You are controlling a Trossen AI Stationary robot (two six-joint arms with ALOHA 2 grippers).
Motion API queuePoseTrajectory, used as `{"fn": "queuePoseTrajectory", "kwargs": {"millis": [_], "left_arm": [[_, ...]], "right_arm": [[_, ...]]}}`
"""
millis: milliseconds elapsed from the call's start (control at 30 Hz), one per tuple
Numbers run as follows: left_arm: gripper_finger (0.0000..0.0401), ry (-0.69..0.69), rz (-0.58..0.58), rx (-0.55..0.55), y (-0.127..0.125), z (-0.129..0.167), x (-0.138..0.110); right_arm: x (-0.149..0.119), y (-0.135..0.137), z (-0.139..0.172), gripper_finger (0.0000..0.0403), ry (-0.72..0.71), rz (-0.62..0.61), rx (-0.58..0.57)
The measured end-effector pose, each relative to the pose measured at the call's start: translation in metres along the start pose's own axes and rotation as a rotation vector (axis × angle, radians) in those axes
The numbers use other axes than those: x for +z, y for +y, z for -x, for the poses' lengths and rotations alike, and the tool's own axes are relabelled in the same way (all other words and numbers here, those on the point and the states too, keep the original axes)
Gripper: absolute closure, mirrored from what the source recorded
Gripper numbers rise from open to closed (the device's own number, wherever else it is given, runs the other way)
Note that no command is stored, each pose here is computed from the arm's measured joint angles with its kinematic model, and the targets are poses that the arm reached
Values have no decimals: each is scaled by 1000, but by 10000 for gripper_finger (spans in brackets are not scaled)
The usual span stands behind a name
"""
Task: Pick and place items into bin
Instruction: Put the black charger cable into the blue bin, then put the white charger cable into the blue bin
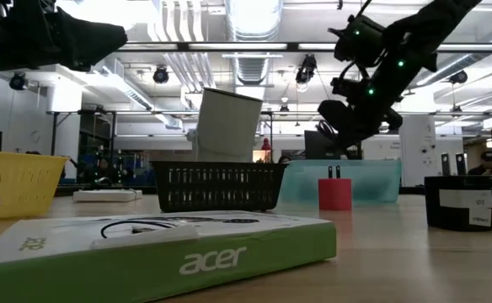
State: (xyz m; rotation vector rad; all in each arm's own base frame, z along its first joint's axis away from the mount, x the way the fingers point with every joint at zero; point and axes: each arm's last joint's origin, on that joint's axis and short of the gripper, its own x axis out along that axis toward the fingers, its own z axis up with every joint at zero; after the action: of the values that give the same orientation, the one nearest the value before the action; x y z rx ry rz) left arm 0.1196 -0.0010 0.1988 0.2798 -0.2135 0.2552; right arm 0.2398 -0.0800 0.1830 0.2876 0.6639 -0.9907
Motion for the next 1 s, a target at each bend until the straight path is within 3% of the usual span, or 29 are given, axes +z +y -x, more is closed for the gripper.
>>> {"fn": "queuePoseTrajectory", "kwargs": {"millis": [333, 400, 533, 600, 833, 1000], "left_arm": [[193, 0, 0, 0, 0, 0, 0], [193, 0, 0, 0, 0, 0, 0], [193, 0, 0, 0, 0, 0, 0], [193, 0, 0, 0, 0, 0, 0], [193, 0, 0, 0, 0, 0, 0], [193, 0, 3, 0, 0, 0, 0]], "right_arm": [[22, 11, 7, 264, 3, -5, 122], [24, 14, 10, 253, 54, 6, 199], [27, 26, 21, 242, 204, 37, 463], [24, 34, 30, 242, 254, 76, 529], [9, 58, 81, 248, 430, 300, 556], [-1, 70, 131, 246, 577, 336, 532]]}}
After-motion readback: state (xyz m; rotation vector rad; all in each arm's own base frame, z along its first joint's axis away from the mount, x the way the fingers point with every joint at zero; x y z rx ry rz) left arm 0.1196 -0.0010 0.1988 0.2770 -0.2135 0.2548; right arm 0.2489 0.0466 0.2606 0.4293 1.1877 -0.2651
